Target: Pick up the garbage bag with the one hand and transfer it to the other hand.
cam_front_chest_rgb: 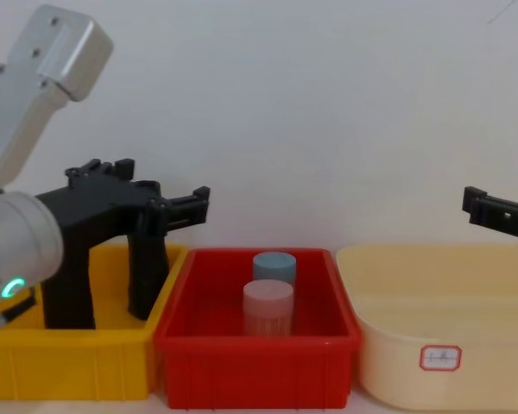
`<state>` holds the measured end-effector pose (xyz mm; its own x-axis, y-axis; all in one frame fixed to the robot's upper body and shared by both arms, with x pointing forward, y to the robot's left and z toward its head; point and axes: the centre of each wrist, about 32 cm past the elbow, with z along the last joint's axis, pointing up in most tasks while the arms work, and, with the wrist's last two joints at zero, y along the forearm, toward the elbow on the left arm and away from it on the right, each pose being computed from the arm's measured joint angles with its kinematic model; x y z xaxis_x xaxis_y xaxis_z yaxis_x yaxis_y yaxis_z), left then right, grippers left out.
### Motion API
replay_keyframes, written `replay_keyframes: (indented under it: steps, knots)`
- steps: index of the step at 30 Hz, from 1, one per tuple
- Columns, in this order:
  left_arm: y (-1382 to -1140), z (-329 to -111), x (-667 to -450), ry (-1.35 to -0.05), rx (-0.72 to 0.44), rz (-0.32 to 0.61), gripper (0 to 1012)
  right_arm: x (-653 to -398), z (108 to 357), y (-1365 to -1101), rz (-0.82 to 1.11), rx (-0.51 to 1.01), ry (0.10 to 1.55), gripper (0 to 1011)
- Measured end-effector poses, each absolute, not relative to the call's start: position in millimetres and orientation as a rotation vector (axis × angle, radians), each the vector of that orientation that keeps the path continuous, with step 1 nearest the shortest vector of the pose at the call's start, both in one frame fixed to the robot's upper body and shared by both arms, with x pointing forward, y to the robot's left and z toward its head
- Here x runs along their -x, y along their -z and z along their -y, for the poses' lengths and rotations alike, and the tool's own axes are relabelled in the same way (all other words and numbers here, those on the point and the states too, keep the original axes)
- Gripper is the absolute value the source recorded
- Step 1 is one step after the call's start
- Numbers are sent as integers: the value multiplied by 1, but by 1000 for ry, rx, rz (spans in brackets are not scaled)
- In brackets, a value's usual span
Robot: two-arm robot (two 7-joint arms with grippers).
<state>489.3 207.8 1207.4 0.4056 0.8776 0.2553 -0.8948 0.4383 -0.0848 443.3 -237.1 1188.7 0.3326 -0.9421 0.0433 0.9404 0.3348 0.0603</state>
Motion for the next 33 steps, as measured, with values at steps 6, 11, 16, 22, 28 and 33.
replay_keyframes:
  steps: [6, 11, 16, 22, 28, 33]
  knots:
    - [-1209, -228, -482, -1106, -86, 280, 1002, -443, 237, -1189, 75, -26, 1229, 1001]
    - [-1207, -250, -475, -1101, -109, 277, 1001, -443, 237, -1189, 75, -26, 1229, 1002]
    - [-1204, -268, -472, -1096, -134, 267, 1001, -443, 237, -1189, 75, -26, 1229, 1002]
    - [-1200, -287, -472, -1105, -160, 241, 1002, -443, 237, -1189, 75, -26, 1229, 1001]
    - [-1198, -299, -479, -1126, -175, 203, 1001, -443, 237, -1189, 75, -26, 1229, 1001]
    - [-1197, -307, -489, -1153, -181, 172, 1001, -443, 237, -1189, 75, -26, 1229, 1001]
